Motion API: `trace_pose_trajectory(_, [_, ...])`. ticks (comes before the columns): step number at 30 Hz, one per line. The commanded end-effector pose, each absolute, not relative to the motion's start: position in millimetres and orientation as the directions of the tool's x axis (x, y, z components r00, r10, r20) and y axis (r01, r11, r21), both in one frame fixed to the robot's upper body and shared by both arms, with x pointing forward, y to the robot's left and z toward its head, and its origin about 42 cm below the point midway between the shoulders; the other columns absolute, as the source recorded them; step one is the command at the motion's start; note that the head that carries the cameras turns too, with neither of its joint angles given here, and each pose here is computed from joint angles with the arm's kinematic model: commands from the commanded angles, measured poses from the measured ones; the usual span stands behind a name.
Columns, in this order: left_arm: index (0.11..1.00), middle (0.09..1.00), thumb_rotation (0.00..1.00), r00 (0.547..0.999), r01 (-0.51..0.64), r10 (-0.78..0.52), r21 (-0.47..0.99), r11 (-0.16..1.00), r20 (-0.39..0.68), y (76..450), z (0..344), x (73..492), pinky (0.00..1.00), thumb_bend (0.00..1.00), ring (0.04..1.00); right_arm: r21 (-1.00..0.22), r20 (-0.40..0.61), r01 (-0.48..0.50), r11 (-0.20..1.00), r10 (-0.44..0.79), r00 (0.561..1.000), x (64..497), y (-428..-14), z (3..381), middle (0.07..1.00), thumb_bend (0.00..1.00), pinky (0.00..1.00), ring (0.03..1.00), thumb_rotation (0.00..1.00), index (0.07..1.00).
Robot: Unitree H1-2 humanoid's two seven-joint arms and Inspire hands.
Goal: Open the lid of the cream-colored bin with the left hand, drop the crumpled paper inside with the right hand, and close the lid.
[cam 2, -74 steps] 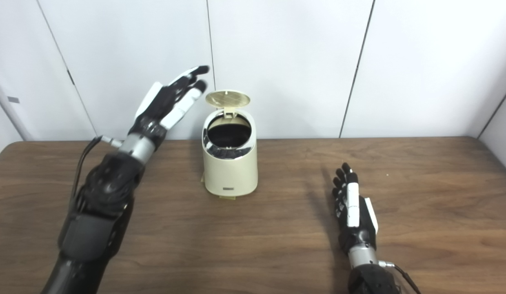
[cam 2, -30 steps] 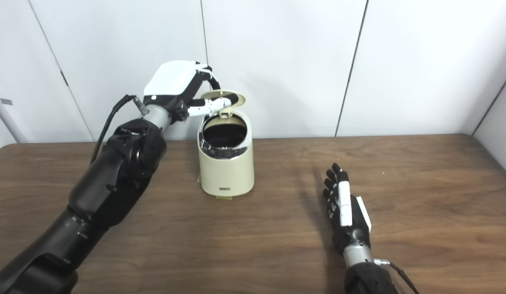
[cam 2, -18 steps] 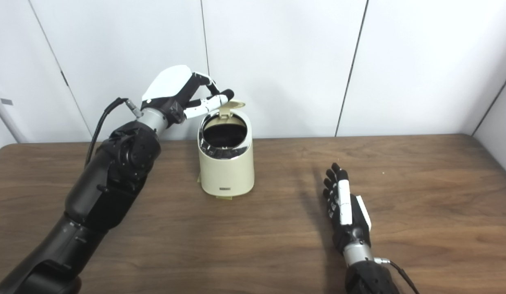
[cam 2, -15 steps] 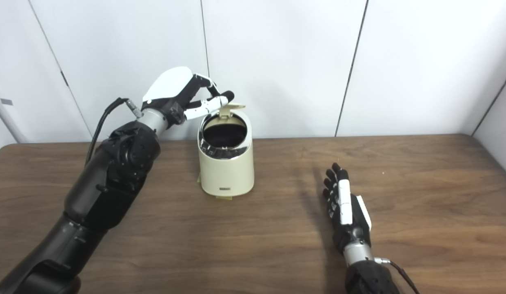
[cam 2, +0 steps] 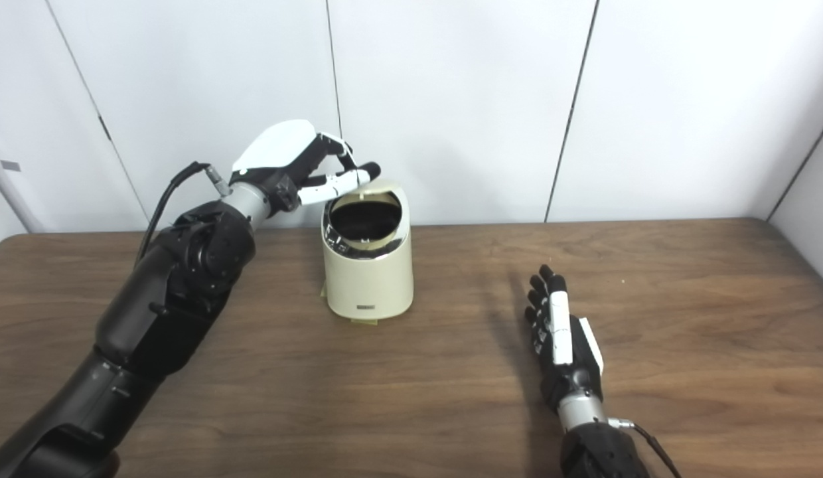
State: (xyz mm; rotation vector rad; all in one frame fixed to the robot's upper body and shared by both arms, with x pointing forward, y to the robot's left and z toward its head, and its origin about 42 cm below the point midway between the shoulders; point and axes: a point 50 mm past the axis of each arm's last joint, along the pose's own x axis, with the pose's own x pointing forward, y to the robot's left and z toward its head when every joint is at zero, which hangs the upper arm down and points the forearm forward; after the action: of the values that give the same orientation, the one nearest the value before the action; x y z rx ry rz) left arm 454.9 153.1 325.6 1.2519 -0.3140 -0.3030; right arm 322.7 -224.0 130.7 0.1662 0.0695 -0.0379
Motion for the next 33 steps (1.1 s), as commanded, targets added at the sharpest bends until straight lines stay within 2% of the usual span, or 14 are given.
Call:
trace_pose_trajectory(1, [0.595, 0.85, 0.96, 0.905, -0.022, -0.405, 0.966, 0.259, 0.129, 155.4, 340.9, 453.1, 0.75, 0.55, 0.894, 0.174, -0.114, 0.015, 0.985, 0.005, 0.993, 325.8, -213.7, 129.8, 0.997, 0.62, 0.98, 1.0, 1.0, 1.0])
trace_pose_trajectory(8, [0.627, 0.869, 0.95, 0.898, -0.039, -0.421, 0.978, 0.206, 0.125, 159.3, 322.4, 445.3, 0.75, 0.56, 0.886, 0.149, -0.115, 0.009, 0.989, 0.009, 0.993, 325.6, -211.2, 131.6, 1.0, 0.63, 0.96, 1.0, 1.0, 1.0])
trace_pose_trajectory(14, [0.669, 0.91, 0.97, 0.887, -0.064, -0.445, 0.987, 0.146, 0.123, 160.5, 311.3, 439.5, 0.81, 0.56, 0.934, 0.147, -0.114, 0.003, 0.989, 0.014, 0.993, 325.2, -211.1, 133.1, 1.0, 0.62, 0.97, 1.0, 1.0, 1.0])
trace_pose_trajectory(19, [0.706, 0.927, 0.98, 0.875, -0.138, -0.46, 0.988, 0.069, 0.154, 158.0, 298.8, 432.4, 0.87, 0.56, 0.96, 0.144, -0.111, 0.001, 0.99, 0.015, 0.994, 324.2, -212.1, 134.7, 0.995, 0.62, 0.97, 1.0, 1.0, 1.0])
trace_pose_trajectory(26, [0.722, 0.956, 1.0, 0.864, -0.164, -0.479, 0.986, 0.029, 0.158, 157.0, 285.5, 425.5, 0.97, 0.57, 0.995, 0.13, -0.104, 0.003, 0.992, 0.011, 0.994, 323.3, -212.8, 135.4, 0.981, 0.61, 0.97, 1.0, 1.0, 0.982])
trace_pose_trajectory(33, [0.716, 0.964, 1.0, 0.851, -0.213, -0.504, 0.975, -0.068, 0.151, 155.9, 275.9, 422.2, 0.98, 0.58, 0.998, 0.12, -0.1, 0.006, 0.993, 0.006, 0.995, 323.2, -211.6, 138.0, 0.968, 0.62, 0.97, 1.0, 1.0, 0.978])
